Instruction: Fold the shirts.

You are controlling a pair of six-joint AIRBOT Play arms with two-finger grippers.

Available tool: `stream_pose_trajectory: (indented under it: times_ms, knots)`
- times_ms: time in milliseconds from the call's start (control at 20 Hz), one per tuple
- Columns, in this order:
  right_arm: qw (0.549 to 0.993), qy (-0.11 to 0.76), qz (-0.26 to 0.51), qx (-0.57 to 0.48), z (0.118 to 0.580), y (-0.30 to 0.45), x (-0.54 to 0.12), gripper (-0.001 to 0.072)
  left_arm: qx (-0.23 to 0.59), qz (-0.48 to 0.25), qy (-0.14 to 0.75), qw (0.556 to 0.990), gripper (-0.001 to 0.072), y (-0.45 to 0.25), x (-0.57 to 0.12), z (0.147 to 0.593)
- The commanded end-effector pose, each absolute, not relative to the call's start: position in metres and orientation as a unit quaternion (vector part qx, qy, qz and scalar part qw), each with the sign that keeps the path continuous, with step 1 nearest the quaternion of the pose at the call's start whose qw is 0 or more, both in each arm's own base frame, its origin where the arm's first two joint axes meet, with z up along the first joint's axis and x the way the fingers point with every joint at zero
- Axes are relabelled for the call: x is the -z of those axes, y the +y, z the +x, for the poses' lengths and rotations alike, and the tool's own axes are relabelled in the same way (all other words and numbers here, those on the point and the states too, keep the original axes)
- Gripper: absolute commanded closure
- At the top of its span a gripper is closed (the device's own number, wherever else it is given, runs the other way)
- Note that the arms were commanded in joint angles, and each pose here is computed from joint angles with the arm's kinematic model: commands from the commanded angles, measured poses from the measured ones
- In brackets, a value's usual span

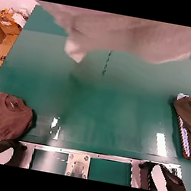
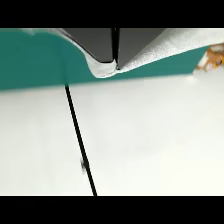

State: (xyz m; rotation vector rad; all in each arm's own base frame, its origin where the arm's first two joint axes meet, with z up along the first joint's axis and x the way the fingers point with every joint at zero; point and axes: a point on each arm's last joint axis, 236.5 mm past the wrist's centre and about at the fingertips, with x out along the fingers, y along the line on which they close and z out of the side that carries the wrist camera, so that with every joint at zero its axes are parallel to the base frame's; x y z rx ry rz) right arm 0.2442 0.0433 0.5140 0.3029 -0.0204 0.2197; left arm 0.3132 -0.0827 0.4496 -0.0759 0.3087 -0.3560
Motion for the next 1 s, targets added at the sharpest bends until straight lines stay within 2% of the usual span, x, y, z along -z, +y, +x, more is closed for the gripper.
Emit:
stream_pose_trajectory:
  times_ms: [0,150,250,350,550,700,950]
  knots:
    - [0.982,-0.089,0.119,-0.121,0.184,0.072,-0.563,0.0699,0.146,-0.053,0.017,0.988,0.0684,-0.069,-0.526,0.227]
    - [0.984,-0.052,0.117,-0.121,0.188,0.074,-0.545,0.0699,0.148,-0.052,0.000,0.988,0.0684,-0.069,-0.534,0.213]
    - [0.984,-0.009,0.130,-0.119,0.204,0.068,-0.520,0.0699,0.148,-0.057,0.025,0.987,0.0684,-0.070,-0.518,0.229]
    - [0.978,0.050,0.164,-0.118,0.232,0.057,-0.480,0.0699,0.158,-0.075,0.073,0.982,0.0684,-0.076,-0.483,0.263]
    - [0.944,0.181,0.242,-0.134,0.299,0.037,-0.357,0.0699,0.212,-0.145,0.197,0.946,0.0684,-0.109,-0.370,0.356]
    - [0.916,0.246,0.307,-0.086,0.348,0.001,-0.244,0.0700,0.231,-0.173,0.285,0.914,0.0684,-0.150,-0.253,0.428]
    - [0.860,0.358,0.362,-0.033,0.407,-0.041,-0.087,0.0699,0.233,-0.187,0.383,0.874,0.0683,-0.232,-0.094,0.493]
